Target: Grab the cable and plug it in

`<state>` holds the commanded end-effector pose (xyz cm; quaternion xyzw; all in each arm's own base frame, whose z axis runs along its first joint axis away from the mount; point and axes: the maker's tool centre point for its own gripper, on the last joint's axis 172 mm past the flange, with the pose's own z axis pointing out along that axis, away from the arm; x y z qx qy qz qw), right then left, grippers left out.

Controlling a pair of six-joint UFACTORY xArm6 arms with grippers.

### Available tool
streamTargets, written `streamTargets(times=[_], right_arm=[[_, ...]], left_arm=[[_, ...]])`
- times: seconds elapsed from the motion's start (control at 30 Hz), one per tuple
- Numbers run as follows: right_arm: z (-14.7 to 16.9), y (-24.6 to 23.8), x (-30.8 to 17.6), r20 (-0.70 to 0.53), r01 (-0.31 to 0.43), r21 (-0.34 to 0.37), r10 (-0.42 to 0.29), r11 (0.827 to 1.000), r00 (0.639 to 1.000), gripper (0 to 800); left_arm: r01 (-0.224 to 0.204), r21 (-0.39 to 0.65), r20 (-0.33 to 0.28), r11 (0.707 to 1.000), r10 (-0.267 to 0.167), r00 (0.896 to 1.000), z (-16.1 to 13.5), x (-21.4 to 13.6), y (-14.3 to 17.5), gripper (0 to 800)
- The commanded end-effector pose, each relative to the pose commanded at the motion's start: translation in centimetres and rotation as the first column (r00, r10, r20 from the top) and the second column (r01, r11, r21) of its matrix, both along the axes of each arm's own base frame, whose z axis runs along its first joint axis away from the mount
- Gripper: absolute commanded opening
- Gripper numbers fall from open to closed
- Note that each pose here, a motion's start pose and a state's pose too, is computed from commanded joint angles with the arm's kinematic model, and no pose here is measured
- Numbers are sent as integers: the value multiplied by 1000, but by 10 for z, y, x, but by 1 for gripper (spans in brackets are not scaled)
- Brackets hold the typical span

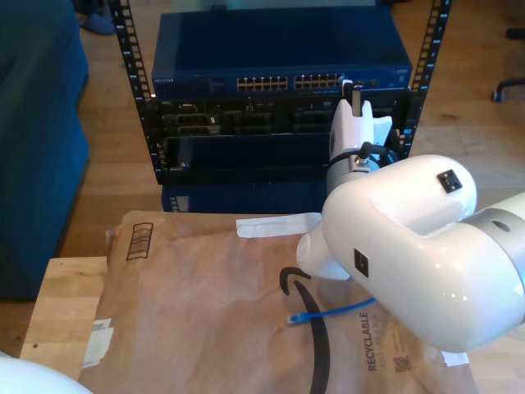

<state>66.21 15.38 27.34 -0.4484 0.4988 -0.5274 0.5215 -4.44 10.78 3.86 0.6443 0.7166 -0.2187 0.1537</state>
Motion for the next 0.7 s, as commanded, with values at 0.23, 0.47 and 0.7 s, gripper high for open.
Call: streamTargets(times=[0.23, 0.47, 0.7], right_arm=[[0, 1, 1, 2, -2, -4, 2, 1000, 1000, 0], [1, 3, 1, 4, -10, -9, 10, 1000, 1000, 0], [-1, 1, 1, 1, -8, -10, 8, 1000, 1000, 0]], left_arm=[[0, 2, 0, 1000, 0, 1000, 0, 0, 0, 800], [0, 0, 0, 1000, 0, 1000, 0, 0, 0, 800], [0, 0, 0, 1000, 0, 1000, 0, 0, 0, 800]])
